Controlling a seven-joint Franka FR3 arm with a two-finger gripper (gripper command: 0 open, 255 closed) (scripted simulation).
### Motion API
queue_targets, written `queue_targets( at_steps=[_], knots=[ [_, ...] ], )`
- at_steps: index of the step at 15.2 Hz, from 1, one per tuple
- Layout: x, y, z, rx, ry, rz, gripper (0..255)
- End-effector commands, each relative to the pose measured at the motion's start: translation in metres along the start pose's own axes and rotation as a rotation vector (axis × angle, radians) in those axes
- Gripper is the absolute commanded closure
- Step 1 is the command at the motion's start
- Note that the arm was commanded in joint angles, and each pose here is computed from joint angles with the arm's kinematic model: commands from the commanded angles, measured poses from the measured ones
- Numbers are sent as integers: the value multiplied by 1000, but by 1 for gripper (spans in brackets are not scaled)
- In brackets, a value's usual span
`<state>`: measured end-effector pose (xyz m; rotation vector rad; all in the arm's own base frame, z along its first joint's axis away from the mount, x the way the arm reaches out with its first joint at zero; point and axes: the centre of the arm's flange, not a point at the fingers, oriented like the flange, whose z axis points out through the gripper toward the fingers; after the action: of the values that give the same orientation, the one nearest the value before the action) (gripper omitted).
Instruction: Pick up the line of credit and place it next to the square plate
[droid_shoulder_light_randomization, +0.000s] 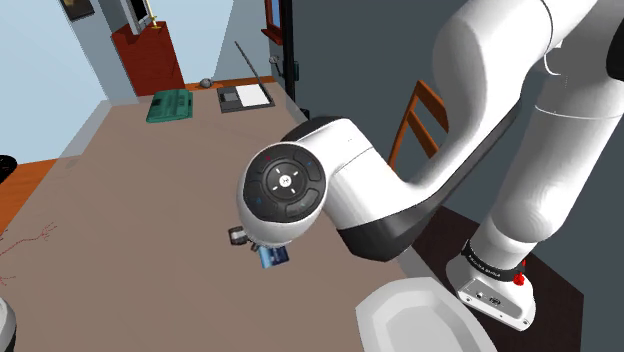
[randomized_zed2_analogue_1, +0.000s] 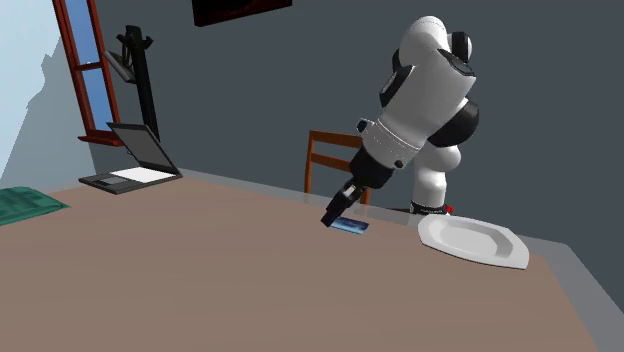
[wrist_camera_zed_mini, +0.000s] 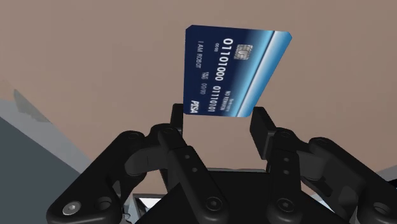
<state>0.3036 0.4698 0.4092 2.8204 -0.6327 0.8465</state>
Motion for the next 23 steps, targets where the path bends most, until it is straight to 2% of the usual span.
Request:
queue_targets(
  at_steps=[1, 20, 21, 23],
  knots=[
    [-22, 2, -16, -1, 0, 1, 255],
    [-230, 30, -154, -1, 0, 1, 255],
    [-238, 31, -160, -1, 0, 1, 255],
    [-244, 31, -151, -1, 0, 1, 255]
  ],
)
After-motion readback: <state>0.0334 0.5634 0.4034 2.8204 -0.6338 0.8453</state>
